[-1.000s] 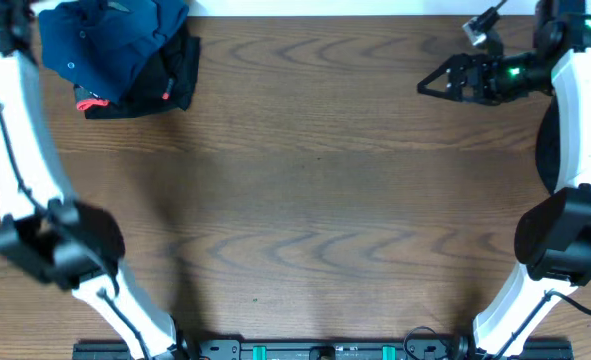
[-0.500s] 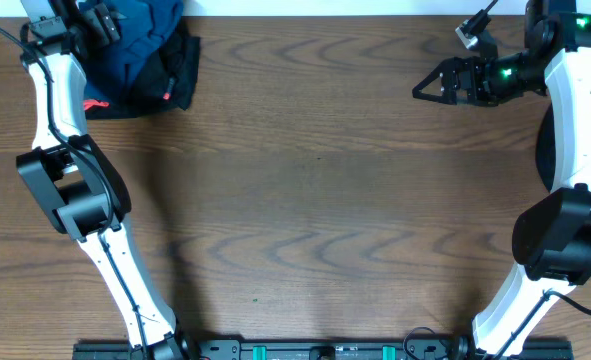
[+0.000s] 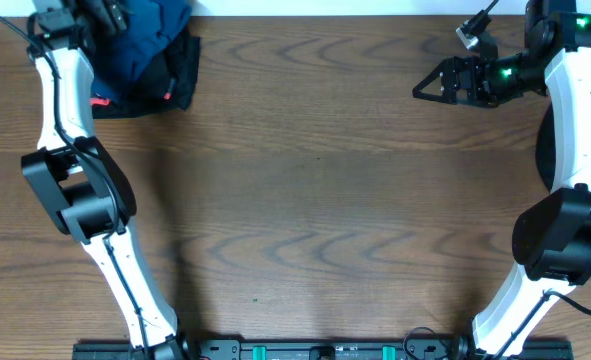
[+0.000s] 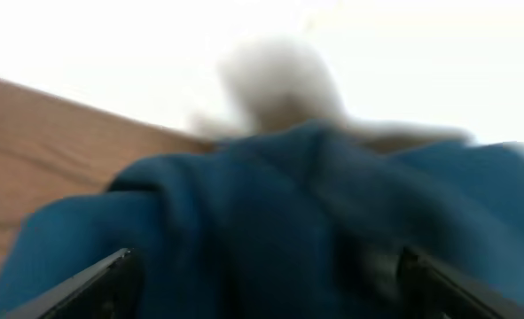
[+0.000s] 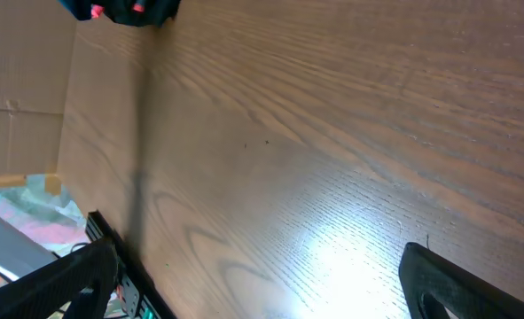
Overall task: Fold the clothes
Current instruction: 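Lower the teal shirt onto the black pile and open the left gripper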
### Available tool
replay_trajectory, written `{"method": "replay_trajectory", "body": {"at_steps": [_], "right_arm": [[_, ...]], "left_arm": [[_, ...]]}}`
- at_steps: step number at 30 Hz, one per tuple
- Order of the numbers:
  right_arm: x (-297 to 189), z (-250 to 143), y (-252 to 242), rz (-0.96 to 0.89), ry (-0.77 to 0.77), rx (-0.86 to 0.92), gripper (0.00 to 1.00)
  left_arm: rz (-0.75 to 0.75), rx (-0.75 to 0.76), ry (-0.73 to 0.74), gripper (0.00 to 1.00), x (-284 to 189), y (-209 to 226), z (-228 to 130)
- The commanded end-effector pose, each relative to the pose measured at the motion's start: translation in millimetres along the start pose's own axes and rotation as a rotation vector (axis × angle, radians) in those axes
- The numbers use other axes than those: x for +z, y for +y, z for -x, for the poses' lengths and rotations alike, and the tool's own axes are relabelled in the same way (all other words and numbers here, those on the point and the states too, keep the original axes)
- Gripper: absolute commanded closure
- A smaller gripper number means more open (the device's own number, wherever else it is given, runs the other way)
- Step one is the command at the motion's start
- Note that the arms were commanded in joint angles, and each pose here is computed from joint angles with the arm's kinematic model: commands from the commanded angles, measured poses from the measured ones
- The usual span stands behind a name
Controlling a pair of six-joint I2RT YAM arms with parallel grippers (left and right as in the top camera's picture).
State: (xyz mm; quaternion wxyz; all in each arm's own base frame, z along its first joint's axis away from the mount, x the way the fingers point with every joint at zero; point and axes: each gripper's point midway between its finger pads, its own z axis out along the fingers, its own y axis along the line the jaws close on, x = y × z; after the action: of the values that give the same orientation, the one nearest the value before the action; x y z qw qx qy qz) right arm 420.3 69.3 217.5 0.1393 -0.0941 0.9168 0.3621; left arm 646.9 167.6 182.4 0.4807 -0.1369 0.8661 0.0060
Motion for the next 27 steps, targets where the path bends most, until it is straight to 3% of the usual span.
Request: {"method": "replay_trajectory", "body": {"at_steps": [1, 4, 9, 22, 27], "right_arm": [[-6.4, 3.4, 9.9, 0.001, -0.020, -0.020, 0.01], [-6.3, 3.5, 10.0, 0.001, -0.020, -0.021, 0.01], [-5.1, 3.1, 11.4, 0.002, -0.017, -0.023, 0.01], [-5.1, 0.8, 11.9, 0.005, -0.009, -0.015, 0.01], [-5.1, -0.4, 12.3, 0.006, -0.004, -0.010, 0.01]], "left_arm": [[-0.079, 0.037, -0.151, 0.08, -55.3, -43.4, 64.8], [-0.096, 0.046, -0.170, 0.08, -61.1, -55.2, 71.0], [-0.101, 0.048, -0.106, 0.08, -42.8, -60.5, 43.7], [-0.054, 0.019, 0.186, 0.08, 47.0, -32.2, -89.6], [-0.058, 0.021, 0.160, 0.08, 42.4, -34.1, -78.2]]}}
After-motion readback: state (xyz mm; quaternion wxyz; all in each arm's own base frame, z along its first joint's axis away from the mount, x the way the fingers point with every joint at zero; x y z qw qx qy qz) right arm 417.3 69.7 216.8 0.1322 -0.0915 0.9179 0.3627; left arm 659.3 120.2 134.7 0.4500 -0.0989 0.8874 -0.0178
